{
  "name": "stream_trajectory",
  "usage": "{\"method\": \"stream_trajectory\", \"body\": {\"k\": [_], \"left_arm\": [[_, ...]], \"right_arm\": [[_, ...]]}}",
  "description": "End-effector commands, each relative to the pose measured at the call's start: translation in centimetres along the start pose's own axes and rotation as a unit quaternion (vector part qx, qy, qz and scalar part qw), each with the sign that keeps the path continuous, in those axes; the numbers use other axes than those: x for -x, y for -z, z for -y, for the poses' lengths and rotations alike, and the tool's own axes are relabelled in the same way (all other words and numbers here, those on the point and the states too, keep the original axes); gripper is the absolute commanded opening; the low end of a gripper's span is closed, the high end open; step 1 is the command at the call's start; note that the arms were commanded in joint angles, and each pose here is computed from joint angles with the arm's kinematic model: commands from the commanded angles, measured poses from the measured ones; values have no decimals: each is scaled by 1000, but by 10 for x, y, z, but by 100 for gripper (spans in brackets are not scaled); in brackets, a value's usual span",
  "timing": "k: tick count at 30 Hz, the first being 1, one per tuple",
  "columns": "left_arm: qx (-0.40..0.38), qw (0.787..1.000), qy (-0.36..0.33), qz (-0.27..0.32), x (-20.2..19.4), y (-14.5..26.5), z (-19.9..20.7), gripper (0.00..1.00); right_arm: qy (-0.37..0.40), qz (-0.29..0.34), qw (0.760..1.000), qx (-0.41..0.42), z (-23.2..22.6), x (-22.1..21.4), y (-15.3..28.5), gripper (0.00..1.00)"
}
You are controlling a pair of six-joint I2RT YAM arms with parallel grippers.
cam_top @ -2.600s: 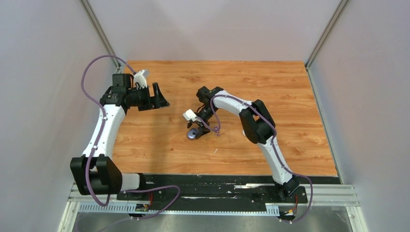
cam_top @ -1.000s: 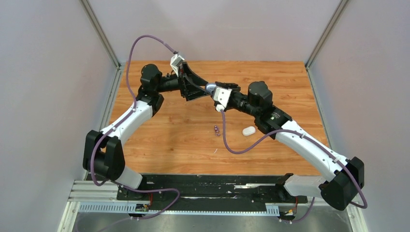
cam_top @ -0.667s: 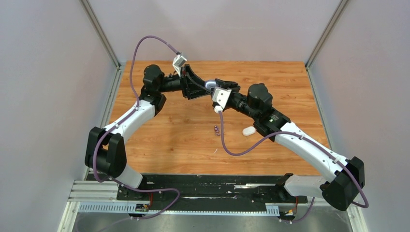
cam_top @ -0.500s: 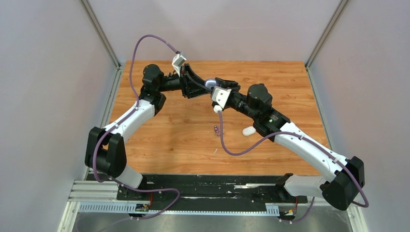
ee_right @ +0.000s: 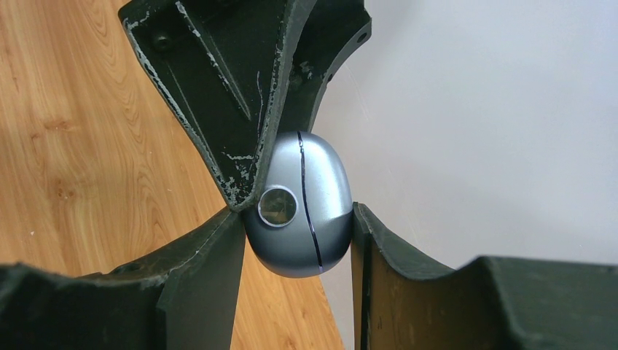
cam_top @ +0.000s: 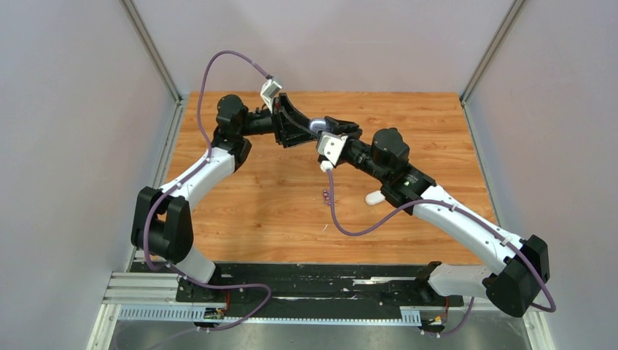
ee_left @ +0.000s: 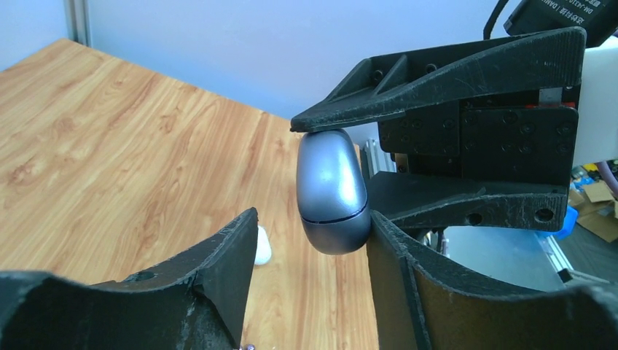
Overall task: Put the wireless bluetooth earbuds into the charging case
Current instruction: Pick up the charging case at the center of the board.
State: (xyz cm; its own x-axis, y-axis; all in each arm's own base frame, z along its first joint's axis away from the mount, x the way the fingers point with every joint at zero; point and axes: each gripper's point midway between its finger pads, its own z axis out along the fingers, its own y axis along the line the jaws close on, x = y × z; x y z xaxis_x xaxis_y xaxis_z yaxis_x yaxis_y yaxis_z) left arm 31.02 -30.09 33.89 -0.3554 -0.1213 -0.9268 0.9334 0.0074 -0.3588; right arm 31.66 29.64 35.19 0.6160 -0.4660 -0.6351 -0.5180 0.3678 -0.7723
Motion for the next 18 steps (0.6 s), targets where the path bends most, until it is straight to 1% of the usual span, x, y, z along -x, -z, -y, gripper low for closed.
{"method": "stream_trajectory", "body": {"k": [1, 4, 9, 11, 13, 14, 15, 16, 17, 18], "left_arm": [[-23, 999, -27, 7, 16, -10, 12, 67], [-24, 999, -23, 6, 16, -10, 11, 68], [-28, 999, -18, 4, 15, -12, 10, 64], [-31, 999, -18, 2, 15, -12, 10, 60], [-36, 999, -20, 0, 14, -13, 11, 51], [-38, 999, -20, -1, 14, -13, 11, 42], [-40, 999, -20, -1, 14, -14, 11, 37], [-41, 999, -19, -1, 13, -14, 11, 26], [-42, 999, -20, -1, 14, -14, 11, 20], [-42, 999, -20, -1, 13, -14, 11, 9]], "right_arm": [[9, 42, 999, -19, 9, 24, -4, 0], [7, 40, 999, -21, 10, 23, -5, 0], [9, 39, 999, -27, 11, 22, -6, 0], [7, 37, 999, -30, 13, 22, -7, 0], [6, 36, 999, -32, 13, 21, -7, 0], [5, 37, 999, -31, 13, 21, -7, 0], [4, 36, 999, -32, 13, 21, -7, 0], [0, 34, 999, -34, 13, 20, -7, 0], [-6, 28, 999, -38, 14, 18, -7, 0], [-17, 21, 999, -43, 16, 15, -7, 0]]}}
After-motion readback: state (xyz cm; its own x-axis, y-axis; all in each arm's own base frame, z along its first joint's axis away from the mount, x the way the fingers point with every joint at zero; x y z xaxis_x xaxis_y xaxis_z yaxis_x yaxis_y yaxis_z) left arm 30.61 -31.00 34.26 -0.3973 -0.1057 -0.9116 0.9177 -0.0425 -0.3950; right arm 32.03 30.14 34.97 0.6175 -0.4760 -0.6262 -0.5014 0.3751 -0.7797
